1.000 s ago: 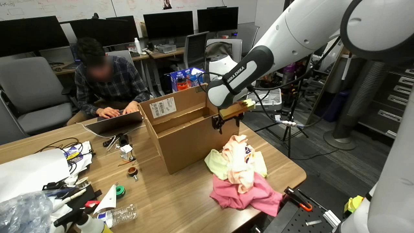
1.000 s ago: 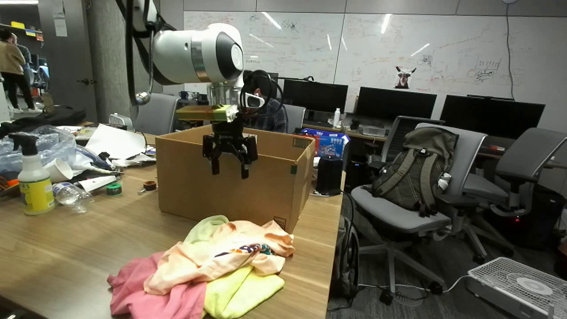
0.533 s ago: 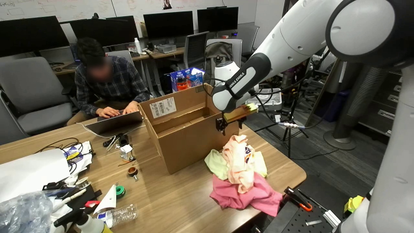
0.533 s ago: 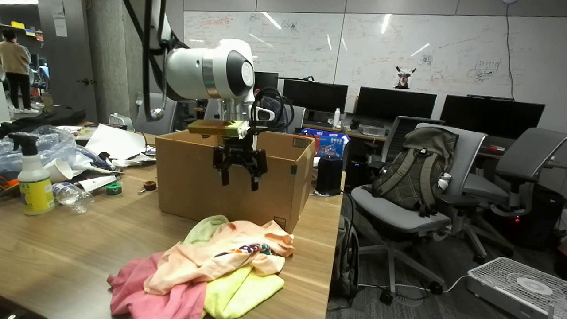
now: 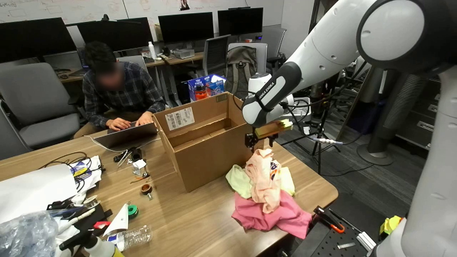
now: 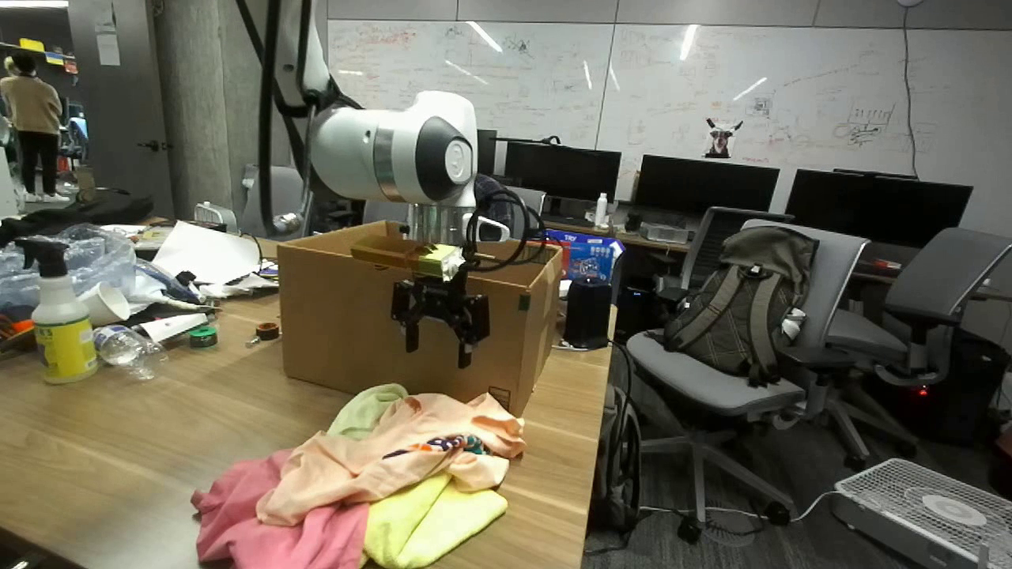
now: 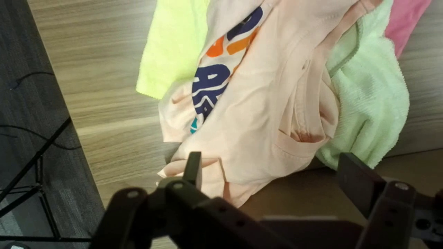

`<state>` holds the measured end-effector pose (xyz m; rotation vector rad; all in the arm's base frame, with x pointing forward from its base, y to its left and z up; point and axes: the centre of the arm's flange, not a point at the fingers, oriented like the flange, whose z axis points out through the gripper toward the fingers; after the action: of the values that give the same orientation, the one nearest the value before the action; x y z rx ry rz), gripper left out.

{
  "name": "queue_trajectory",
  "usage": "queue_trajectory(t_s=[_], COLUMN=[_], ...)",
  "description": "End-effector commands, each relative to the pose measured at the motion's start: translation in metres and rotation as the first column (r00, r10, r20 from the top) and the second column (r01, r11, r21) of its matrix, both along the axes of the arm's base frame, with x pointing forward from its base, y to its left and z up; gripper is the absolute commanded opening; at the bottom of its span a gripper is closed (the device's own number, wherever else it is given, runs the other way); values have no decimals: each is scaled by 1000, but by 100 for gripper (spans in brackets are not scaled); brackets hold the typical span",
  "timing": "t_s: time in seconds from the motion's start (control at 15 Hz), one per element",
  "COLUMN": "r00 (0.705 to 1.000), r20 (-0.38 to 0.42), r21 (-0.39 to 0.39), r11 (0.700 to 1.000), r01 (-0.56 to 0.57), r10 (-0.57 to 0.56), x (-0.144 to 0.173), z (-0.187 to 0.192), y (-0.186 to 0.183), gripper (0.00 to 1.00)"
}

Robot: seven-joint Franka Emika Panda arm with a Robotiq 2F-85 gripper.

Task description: Pick the clothes and put them in the box

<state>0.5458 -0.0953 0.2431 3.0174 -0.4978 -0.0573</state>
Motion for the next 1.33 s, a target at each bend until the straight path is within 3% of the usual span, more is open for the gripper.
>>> queue_trajectory(t_s=[0.0, 0.47, 0.73, 1.27], r00=[998, 981, 966, 952], r20=[50, 128, 131, 57], r21=[36, 0, -44, -130], r11=[999, 989, 974, 948], r01=[-24, -146, -221, -291], r10=[22, 144, 225, 300], x=[-23, -53, -62, -48], z=[3, -9, -26, -69], y=[-11, -8, 0, 14], gripper=[100, 100, 100, 100])
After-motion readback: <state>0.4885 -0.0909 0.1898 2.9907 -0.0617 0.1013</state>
